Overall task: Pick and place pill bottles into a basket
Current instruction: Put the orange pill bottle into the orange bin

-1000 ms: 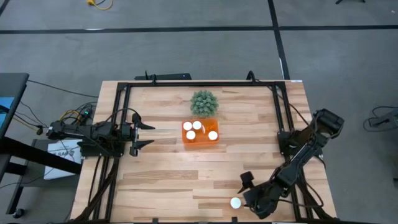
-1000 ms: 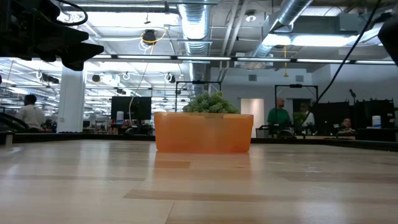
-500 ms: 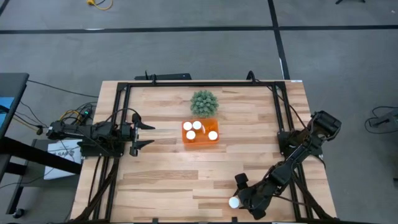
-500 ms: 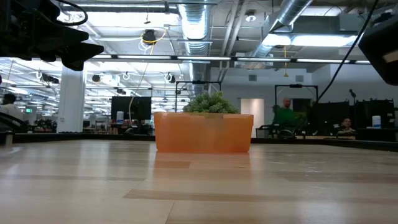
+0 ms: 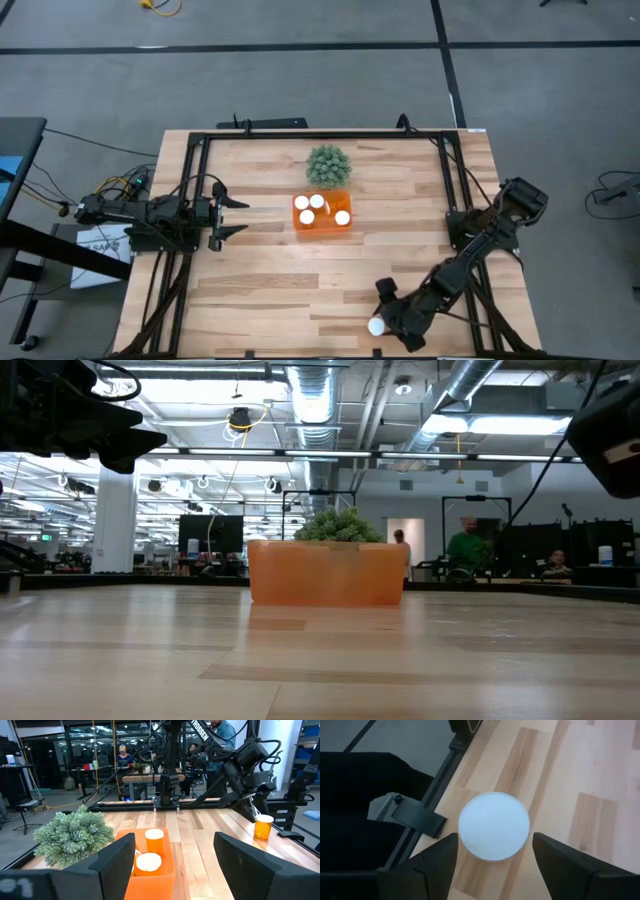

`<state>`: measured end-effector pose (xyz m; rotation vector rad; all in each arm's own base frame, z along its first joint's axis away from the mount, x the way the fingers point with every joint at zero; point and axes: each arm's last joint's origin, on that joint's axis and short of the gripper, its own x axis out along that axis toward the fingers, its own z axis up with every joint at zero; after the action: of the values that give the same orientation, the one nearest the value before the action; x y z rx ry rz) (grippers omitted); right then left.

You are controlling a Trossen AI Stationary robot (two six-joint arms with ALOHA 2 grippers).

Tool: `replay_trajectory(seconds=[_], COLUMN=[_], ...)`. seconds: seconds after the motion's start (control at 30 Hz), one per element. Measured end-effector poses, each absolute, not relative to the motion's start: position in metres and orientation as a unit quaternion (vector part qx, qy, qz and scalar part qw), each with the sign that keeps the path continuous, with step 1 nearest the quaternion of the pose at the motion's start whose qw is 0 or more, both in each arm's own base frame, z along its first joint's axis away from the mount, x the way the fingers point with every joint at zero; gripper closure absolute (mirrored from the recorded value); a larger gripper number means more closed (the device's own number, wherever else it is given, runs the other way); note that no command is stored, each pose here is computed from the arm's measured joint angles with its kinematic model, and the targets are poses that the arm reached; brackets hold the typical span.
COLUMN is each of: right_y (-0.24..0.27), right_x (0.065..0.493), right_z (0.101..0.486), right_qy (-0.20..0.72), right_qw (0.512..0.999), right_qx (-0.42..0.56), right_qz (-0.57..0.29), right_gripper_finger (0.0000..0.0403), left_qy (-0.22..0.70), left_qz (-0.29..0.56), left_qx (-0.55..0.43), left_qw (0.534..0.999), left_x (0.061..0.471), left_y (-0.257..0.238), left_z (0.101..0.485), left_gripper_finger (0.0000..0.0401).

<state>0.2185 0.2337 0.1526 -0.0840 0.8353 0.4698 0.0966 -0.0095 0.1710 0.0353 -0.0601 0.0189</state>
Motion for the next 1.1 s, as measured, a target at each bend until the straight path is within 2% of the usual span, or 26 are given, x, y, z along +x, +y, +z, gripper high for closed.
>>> replay_trajectory(seconds=[1.1], right_y=[0.225], right_x=[0.231], right_z=[0.155], right_qy=[0.392], right_qw=[0.889], right_qx=[-0.032], right_qz=[0.233], right_gripper_finger=[0.0152], left_qy=[-0.030], left_qz=[0.009], left_qx=[0.017], left_qw=[0.999], left_x=[0.097], left_y=[-0.009], left_z=[0.171], left_gripper_finger=[0.0140])
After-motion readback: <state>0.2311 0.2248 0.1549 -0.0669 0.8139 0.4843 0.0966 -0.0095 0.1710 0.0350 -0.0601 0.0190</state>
